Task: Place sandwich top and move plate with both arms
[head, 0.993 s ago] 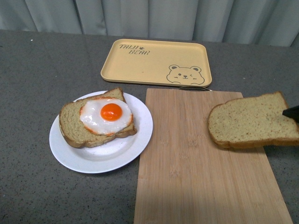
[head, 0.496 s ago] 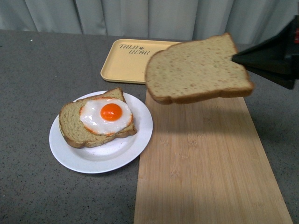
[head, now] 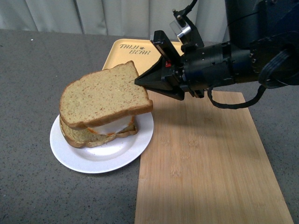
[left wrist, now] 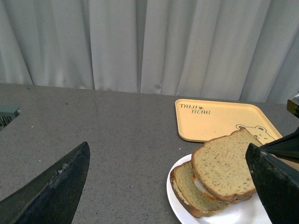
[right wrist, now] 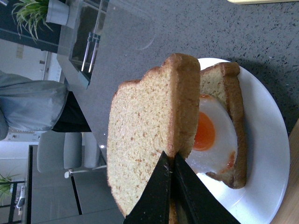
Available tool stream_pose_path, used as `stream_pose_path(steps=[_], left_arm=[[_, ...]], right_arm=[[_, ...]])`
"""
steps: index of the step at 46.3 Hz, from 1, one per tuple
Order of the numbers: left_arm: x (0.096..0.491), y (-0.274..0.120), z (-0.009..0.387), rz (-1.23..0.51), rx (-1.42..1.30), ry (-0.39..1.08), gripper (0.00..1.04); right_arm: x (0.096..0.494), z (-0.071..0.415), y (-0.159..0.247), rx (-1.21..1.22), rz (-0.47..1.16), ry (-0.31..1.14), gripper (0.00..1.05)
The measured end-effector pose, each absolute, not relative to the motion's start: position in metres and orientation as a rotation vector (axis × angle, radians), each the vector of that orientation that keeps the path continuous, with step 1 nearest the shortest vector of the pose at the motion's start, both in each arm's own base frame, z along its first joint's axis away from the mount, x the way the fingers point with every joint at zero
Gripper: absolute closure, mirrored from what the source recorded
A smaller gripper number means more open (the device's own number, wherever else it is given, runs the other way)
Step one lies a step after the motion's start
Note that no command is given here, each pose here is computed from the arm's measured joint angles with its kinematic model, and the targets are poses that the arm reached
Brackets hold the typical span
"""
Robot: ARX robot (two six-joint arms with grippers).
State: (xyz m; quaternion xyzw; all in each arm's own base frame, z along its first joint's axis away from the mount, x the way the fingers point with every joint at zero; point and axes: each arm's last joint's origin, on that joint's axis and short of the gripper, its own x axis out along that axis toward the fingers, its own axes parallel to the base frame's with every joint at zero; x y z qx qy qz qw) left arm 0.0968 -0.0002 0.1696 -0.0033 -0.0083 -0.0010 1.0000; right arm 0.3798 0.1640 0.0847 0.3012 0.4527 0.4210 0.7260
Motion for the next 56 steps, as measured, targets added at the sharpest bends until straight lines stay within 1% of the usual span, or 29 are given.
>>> stream_pose_path(steps=[11, 18, 22, 24, 26, 28, 29, 30, 31, 32, 33, 34, 35, 37, 39, 41, 45, 52, 54, 56], left_arm=[[0.097, 0.0, 0.17, -0.002, -0.007, -0.017, 0.07], [0.097, 0.0, 0.17, -0.002, -0.007, -0.017, 0.07], [0.097, 0.0, 0.17, -0.002, -0.007, -0.017, 0.07], [0.097, 0.0, 0.17, -0.002, -0.007, -0.017, 0.07], [0.097, 0.0, 0.17, -0.002, -0.007, -0.017, 0.07], [0.097, 0.0, 0.17, -0.002, -0.007, -0.017, 0.07], [0.097, 0.0, 0.17, -0.001, -0.007, -0.016, 0.07], [0.097, 0.0, 0.17, -0.002, -0.007, -0.016, 0.07], [0.097, 0.0, 0.17, -0.002, -0.007, -0.016, 0.07], [0.097, 0.0, 0.17, -0.002, -0.007, -0.016, 0.07], [0.097, 0.0, 0.17, -0.005, -0.006, -0.016, 0.07], [0.097, 0.0, 0.17, -0.004, -0.006, -0.016, 0.07], [0.097, 0.0, 0.17, -0.003, -0.007, -0.016, 0.07], [0.097, 0.0, 0.169, -0.002, -0.007, -0.015, 0.07], [0.097, 0.0, 0.169, -0.002, -0.007, -0.015, 0.07], [0.097, 0.0, 0.169, -0.002, -0.007, -0.015, 0.07], [0.097, 0.0, 0.169, -0.002, -0.007, -0.015, 0.07], [0.097, 0.0, 0.169, -0.002, -0.007, -0.015, 0.07], [0.097, 0.0, 0.169, -0.004, -0.007, -0.015, 0.07], [0.097, 0.0, 0.17, -0.002, -0.007, -0.018, 0.07]], right_arm=[[0.395, 0.065, 0.184, 0.645, 0.925, 1.048, 1.04], [0.399, 0.051, 0.192, 0.61, 0.874, 1.103, 1.02], [0.399, 0.049, 0.191, 0.566, 0.829, 1.1, 0.88], [0.4, 0.052, 0.187, 0.53, 0.787, 1.052, 0.77], [0.399, 0.055, 0.18, 0.508, 0.75, 1.021, 0.7], [0.399, 0.062, 0.168, 0.496, 0.71, 0.972, 0.6], [0.4, 0.065, 0.165, 0.495, 0.701, 0.959, 0.56], [0.4, 0.064, 0.163, 0.435, 0.641, 0.859, 0.56], [0.401, 0.065, 0.16, 0.371, 0.573, 0.743, 0.6], [0.399, 0.065, 0.154, 0.263, 0.45, 0.569, 0.65], [0.395, 0.065, 0.149, 0.208, 0.372, 0.475, 0.68], [0.385, 0.066, 0.139, 0.143, 0.268, 0.349, 0.74], [0.378, 0.067, 0.132, 0.117, 0.203, 0.287, 0.77], [0.355, 0.077, 0.112, 0.058, 0.053, 0.144, 0.88], [0.339, 0.093, 0.097, 0.042, 0.014, 0.061, 0.97], [0.327, 0.108, 0.085, 0.04, -0.005, 0.005, 1.04], [0.32, 0.121, 0.078, 0.046, -0.022, -0.033, 1.04], [0.317, 0.118, 0.076, 0.038, -0.026, -0.015, 1.04], [0.306, 0.119, 0.066, 0.022, 0.004, 0.002, 1.04], [0.284, 0.123, 0.055, 0.01, 0.04, 0.023, 1.04]])
